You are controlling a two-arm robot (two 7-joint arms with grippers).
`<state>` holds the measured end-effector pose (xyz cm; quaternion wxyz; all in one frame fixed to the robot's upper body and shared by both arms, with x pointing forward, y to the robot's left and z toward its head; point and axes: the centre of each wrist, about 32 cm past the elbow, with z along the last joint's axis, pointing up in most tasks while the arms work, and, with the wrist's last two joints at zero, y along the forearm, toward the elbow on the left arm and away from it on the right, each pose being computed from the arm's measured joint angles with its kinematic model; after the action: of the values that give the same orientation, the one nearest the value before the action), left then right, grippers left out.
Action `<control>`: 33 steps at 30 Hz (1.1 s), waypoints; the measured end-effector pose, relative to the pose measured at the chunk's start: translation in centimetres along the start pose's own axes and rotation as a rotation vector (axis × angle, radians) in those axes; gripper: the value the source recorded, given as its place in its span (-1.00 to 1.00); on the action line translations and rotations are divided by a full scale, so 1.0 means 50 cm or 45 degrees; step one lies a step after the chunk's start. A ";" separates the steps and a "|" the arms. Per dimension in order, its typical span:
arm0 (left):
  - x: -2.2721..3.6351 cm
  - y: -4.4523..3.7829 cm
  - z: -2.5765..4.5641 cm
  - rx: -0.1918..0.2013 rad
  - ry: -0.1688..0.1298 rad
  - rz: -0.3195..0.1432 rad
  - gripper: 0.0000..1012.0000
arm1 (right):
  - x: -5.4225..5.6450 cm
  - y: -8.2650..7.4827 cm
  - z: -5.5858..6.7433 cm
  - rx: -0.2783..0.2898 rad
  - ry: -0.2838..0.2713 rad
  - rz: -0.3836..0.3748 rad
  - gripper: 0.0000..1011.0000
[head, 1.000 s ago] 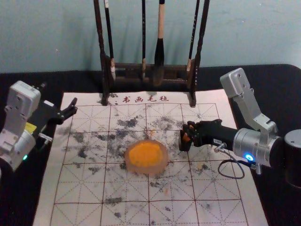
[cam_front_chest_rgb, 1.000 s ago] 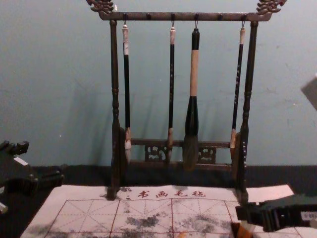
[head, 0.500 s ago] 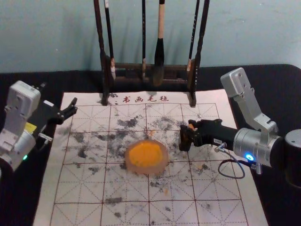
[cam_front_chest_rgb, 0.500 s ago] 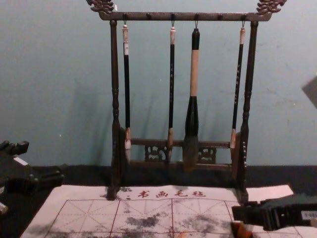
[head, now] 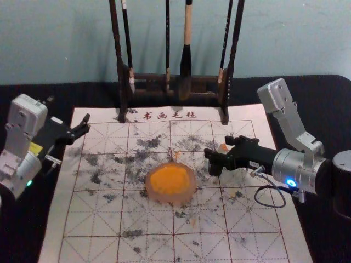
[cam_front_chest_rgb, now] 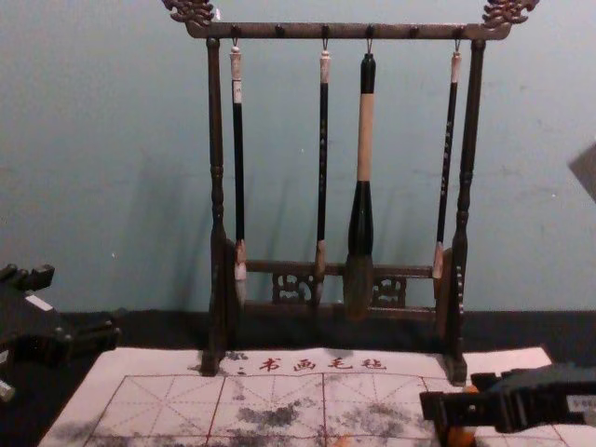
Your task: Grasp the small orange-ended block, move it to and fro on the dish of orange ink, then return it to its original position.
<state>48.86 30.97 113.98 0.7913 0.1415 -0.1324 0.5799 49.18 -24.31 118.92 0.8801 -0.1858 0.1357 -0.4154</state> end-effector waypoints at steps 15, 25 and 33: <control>0.000 0.000 0.000 0.000 0.000 0.000 0.98 | -0.004 -0.023 -0.003 0.226 -0.029 -0.037 0.98; 0.000 0.000 0.000 0.000 0.000 0.000 0.98 | -0.004 -0.023 -0.073 0.522 -0.102 -0.297 0.98; 0.000 0.000 0.000 0.000 0.000 0.000 0.98 | 0.006 -0.008 -0.142 0.552 -0.117 -0.445 0.98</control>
<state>48.86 30.97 113.98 0.7913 0.1415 -0.1325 0.5799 46.32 -26.30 112.73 0.8196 -0.0326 -0.0304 -0.5712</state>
